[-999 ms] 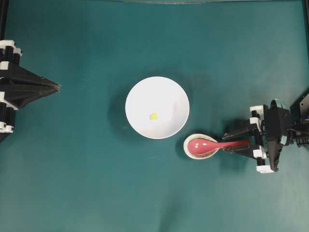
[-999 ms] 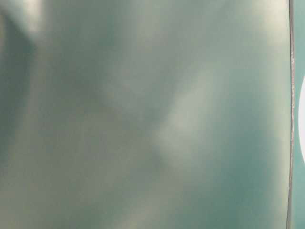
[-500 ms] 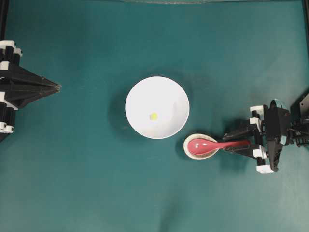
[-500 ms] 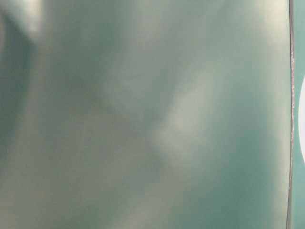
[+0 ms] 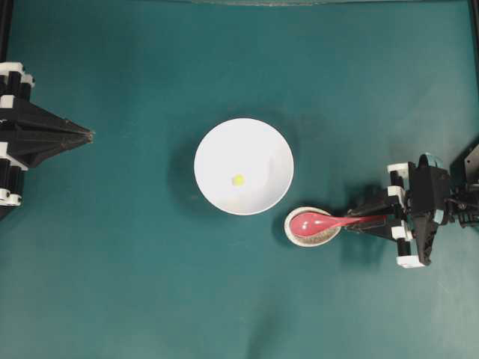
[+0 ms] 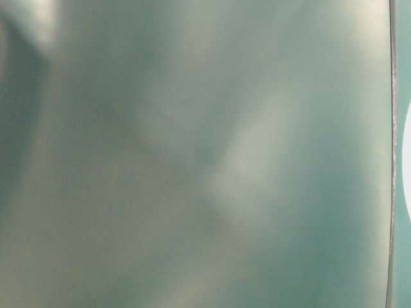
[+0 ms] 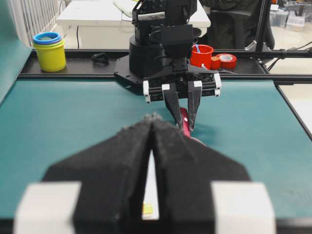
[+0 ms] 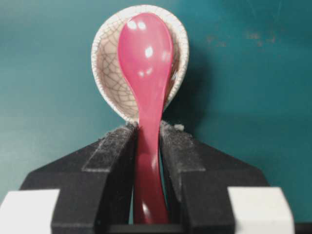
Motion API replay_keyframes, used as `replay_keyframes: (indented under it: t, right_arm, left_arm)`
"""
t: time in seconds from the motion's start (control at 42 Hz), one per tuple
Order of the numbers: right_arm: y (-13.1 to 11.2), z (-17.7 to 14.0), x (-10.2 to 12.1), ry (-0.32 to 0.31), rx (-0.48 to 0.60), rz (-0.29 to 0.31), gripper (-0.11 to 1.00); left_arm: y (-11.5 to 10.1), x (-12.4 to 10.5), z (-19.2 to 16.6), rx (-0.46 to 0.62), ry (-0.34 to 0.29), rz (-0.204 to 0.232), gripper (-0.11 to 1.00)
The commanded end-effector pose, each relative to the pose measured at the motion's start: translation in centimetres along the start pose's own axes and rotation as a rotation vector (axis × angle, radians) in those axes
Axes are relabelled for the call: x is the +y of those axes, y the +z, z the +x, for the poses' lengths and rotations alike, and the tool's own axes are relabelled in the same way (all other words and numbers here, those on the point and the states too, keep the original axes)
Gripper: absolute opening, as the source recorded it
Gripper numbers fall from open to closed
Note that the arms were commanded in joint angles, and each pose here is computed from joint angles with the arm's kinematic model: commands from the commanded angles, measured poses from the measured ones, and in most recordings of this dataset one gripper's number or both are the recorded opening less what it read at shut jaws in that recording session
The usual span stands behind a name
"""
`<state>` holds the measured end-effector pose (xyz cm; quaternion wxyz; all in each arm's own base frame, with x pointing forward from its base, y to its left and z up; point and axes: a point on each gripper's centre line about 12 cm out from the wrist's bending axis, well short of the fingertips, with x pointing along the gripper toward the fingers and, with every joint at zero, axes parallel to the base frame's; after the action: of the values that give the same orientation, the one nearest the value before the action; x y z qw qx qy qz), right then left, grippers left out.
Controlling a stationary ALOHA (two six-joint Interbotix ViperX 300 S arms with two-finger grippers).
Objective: Scoop the yellow hexagonal prism block from the bowl with a spoon using the right arm.
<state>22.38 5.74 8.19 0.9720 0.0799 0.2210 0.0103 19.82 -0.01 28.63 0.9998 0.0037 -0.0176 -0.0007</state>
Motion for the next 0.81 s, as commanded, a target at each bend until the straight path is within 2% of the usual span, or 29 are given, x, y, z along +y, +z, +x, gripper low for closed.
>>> replay_keyframes:
  t: [0.0, 0.476, 0.595, 0.785]
  right_arm:
    - [0.9, 0.0, 0.4, 0.013, -0.039, 0.008, 0.2]
    - [4.5, -1.9, 1.9, 0.096, -0.033, -0.016, 0.2]
    - [5.1, -2.4, 1.7, 0.093, -0.043, 0.011, 0.2]
    - [5.4, -2.6, 0.6, 0.045, -0.054, 0.06, 0.2]
  left_arm:
    - [0.7, 0.0, 0.3, -0.015, -0.001, 0.001, 0.0]
    - [0.8, 0.0, 0.2, -0.018, 0.0, 0.0, 0.0]
    - [0.8, 0.0, 0.2, -0.018, -0.001, 0.001, 0.0]
    - [0.8, 0.0, 0.2, -0.017, -0.001, 0.001, 0.01]
